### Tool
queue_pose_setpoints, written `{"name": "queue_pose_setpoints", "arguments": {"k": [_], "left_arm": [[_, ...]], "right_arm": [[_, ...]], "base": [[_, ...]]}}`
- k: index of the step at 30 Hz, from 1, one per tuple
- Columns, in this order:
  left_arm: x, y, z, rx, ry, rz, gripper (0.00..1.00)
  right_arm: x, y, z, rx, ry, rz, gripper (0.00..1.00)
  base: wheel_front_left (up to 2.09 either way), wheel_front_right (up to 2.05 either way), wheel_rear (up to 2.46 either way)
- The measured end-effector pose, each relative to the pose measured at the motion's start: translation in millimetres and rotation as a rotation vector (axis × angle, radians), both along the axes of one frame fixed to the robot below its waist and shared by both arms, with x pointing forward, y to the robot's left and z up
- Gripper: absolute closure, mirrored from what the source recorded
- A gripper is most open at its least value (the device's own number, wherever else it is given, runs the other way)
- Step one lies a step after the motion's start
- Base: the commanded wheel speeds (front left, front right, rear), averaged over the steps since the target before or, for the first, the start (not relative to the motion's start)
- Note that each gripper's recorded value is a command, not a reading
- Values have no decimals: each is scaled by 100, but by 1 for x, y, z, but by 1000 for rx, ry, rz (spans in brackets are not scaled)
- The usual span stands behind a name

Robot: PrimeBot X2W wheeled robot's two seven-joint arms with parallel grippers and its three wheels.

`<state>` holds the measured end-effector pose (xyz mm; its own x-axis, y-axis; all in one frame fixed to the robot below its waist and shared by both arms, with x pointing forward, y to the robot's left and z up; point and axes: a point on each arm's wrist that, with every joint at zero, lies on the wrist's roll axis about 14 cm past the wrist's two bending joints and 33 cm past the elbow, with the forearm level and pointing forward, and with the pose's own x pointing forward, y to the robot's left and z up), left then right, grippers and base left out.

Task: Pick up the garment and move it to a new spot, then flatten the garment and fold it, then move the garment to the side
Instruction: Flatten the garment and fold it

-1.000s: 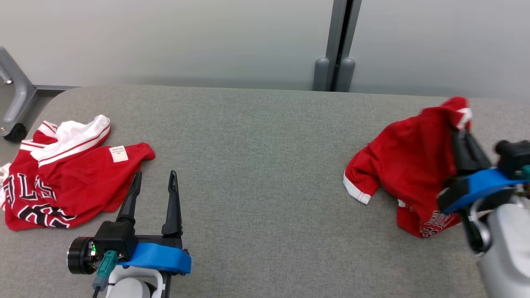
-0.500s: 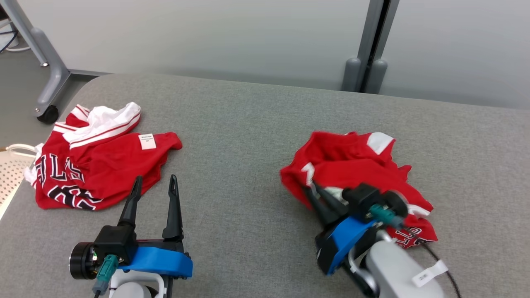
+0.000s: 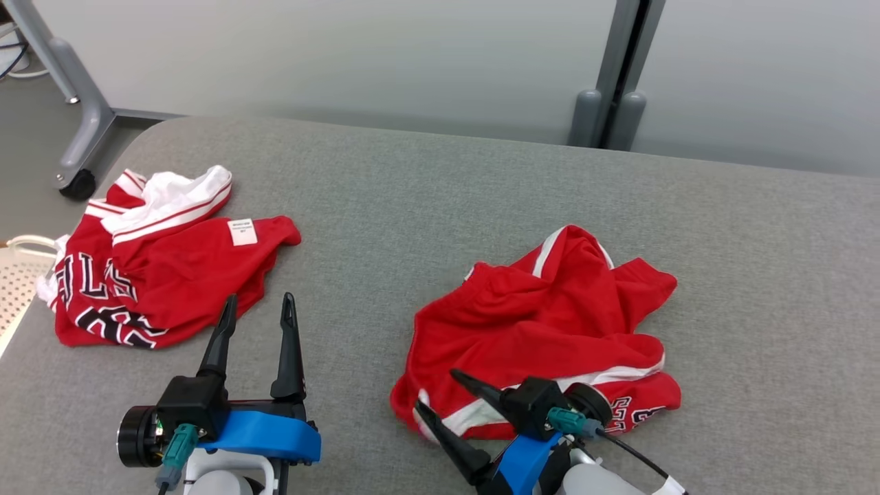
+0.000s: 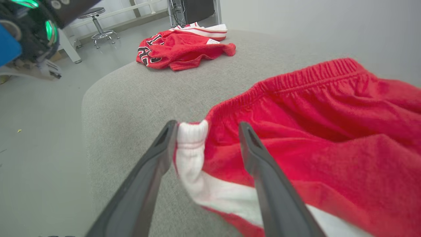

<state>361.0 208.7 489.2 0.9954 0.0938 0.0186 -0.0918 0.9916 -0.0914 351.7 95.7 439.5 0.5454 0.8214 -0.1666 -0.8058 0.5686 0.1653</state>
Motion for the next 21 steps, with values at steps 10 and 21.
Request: {"name": "queue_pose_setpoints", "arguments": {"k": [10,21], "left_arm": [[6,-18,3,9,-13,-61,0],[5,-38,3,34,-16,-131,0]], "right_arm": [[46,-80,42,48,-143,-279,0],[41,-208,57,44,-221,-645,0]], "base": [[0,0,0],[0,0,0]]}}
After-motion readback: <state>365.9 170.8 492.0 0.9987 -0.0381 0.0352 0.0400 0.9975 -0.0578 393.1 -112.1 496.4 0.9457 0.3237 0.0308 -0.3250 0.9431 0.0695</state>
